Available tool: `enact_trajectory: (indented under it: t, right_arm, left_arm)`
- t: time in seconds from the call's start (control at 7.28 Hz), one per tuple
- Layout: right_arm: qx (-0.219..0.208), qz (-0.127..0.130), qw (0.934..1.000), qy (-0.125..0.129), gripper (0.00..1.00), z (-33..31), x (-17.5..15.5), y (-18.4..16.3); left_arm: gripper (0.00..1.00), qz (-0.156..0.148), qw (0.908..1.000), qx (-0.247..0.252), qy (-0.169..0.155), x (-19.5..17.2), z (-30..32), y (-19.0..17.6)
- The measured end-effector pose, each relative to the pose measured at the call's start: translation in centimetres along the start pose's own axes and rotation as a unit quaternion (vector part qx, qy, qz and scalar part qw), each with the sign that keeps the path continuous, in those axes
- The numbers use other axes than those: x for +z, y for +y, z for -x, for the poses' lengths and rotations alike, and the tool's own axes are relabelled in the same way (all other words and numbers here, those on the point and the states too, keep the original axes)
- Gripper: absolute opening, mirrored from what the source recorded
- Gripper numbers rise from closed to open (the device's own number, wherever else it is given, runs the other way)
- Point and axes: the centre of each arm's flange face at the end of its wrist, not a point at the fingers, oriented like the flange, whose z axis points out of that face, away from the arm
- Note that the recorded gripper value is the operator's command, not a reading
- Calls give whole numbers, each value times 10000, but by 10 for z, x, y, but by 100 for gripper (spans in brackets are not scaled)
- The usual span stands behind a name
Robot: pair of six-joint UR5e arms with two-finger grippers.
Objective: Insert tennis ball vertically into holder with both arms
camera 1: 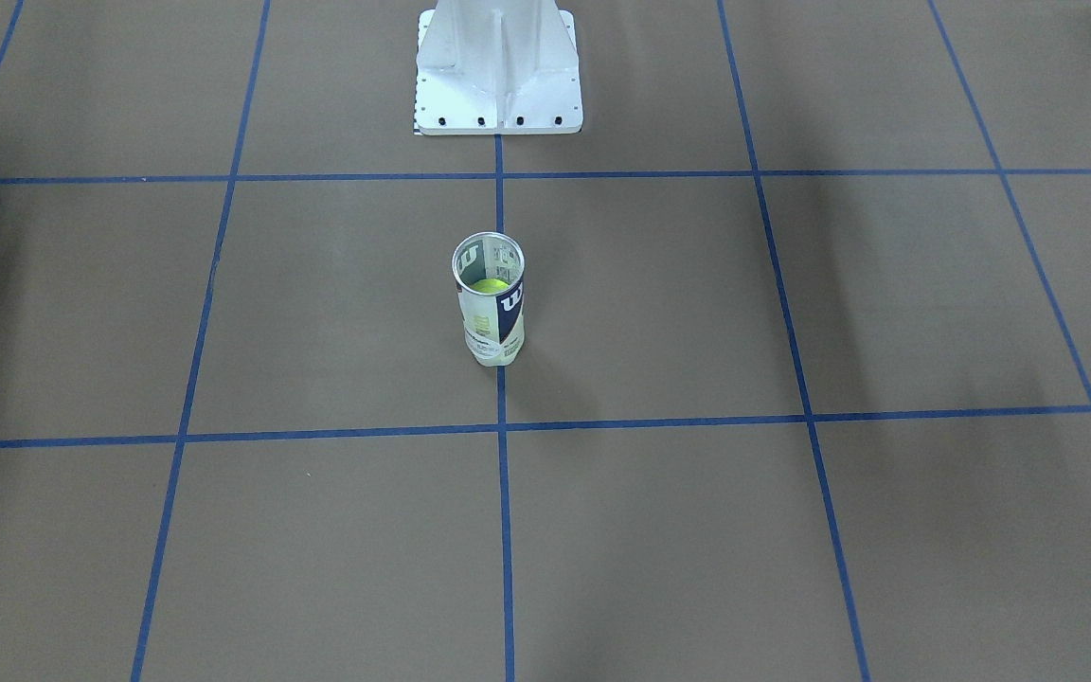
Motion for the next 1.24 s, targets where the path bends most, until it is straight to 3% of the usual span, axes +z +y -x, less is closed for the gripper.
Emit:
enact_trajectory:
  t: [1.24]
  right_arm:
    - [37,98,9999,20,99,6,1,-2]
  left_arm:
    - [100,-101,9999,97,45,-10,-9,-5]
